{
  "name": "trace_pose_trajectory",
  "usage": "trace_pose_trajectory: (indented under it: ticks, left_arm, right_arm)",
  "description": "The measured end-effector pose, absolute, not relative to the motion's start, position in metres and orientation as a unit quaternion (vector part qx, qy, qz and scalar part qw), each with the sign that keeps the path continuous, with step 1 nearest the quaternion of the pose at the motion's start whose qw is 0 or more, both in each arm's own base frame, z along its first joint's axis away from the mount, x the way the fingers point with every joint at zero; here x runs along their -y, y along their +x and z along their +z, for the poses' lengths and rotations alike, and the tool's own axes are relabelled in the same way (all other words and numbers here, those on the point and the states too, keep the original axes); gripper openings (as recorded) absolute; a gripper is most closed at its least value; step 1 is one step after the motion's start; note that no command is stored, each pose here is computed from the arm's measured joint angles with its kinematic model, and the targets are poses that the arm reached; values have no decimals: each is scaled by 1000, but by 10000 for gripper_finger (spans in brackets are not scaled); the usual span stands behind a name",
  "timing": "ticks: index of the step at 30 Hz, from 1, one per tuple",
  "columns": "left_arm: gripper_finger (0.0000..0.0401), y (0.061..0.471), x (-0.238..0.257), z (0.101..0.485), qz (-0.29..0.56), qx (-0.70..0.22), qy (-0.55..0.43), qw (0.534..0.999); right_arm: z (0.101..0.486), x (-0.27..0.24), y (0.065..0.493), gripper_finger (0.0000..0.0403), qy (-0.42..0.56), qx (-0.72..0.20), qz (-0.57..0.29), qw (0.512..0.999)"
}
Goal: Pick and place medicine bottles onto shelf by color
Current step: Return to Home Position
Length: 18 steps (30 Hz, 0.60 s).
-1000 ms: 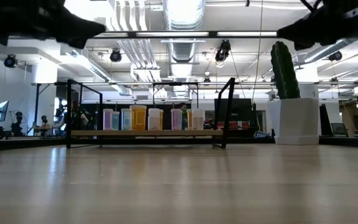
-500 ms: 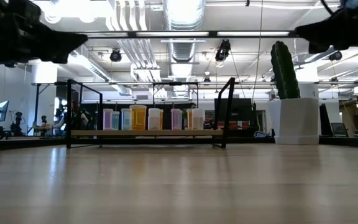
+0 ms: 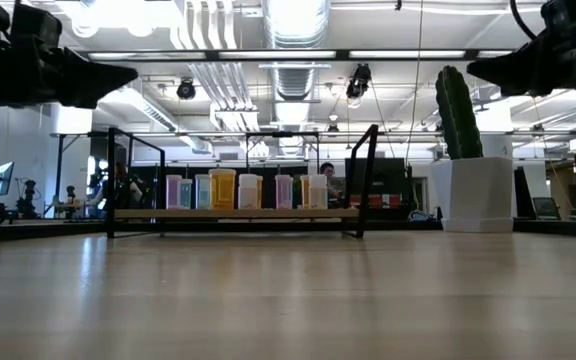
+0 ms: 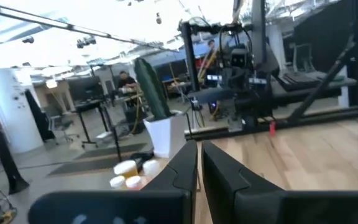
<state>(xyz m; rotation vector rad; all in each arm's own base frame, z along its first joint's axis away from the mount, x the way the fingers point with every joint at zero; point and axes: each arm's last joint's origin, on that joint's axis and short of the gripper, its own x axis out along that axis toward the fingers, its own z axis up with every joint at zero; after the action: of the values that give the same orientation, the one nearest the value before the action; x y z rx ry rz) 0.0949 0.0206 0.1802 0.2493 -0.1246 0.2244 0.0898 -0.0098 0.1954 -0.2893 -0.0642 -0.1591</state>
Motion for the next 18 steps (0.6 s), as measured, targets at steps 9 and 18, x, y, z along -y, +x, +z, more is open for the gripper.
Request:
trace_pose_trajectory:
  ticks: [9,18]
  left_arm:
    - [5,95,-26,168,141,0,95,985]
    - [5,95,-27,166,140,-9,67,988]
  right_arm:
    - [178,26,93,9,-134,44,-105,984]
    - [174,34,91,9,-76,27,-100,992]
